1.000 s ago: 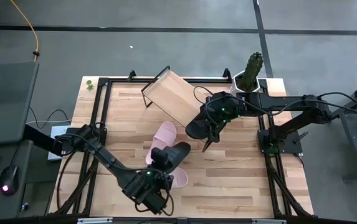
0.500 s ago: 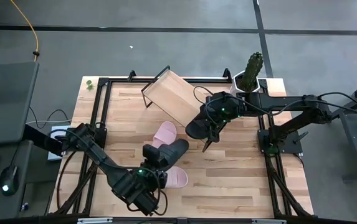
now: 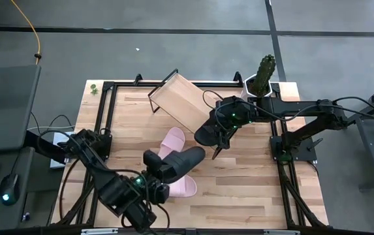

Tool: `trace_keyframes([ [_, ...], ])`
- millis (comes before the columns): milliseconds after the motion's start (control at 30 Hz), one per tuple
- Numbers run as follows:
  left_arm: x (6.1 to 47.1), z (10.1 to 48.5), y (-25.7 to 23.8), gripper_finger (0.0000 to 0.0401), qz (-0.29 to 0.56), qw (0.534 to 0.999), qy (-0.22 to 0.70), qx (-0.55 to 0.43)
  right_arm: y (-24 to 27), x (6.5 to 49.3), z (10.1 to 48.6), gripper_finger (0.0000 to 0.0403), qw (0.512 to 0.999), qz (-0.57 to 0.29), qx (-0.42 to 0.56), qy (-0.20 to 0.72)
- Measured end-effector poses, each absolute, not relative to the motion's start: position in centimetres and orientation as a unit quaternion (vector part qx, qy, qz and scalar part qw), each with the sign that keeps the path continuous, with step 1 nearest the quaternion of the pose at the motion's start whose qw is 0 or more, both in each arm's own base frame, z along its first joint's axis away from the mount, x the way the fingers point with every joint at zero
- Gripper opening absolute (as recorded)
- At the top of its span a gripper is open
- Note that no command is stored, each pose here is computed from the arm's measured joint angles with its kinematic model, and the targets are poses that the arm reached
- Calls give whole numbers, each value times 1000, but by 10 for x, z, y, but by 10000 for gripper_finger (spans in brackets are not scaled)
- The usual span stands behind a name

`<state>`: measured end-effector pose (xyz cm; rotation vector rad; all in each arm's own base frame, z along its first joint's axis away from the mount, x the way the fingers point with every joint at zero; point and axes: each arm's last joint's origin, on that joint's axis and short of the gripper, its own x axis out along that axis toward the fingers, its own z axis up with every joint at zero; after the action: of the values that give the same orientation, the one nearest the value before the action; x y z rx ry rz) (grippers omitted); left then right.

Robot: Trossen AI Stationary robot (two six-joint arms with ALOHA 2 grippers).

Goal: Pick and place slides into the shelf
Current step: Put the black slipper on the shelf

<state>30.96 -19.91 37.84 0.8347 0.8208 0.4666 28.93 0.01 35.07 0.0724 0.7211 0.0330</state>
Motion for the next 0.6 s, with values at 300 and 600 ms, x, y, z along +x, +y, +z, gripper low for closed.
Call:
trace_keyframes([
  [300,312,389,-186,0,254,792,364,419,0,289,351,211,935,16,35,353],
  [600,326,389,-160,0,278,774,386,418,-4,288,350,211,933,-42,-4,358],
])
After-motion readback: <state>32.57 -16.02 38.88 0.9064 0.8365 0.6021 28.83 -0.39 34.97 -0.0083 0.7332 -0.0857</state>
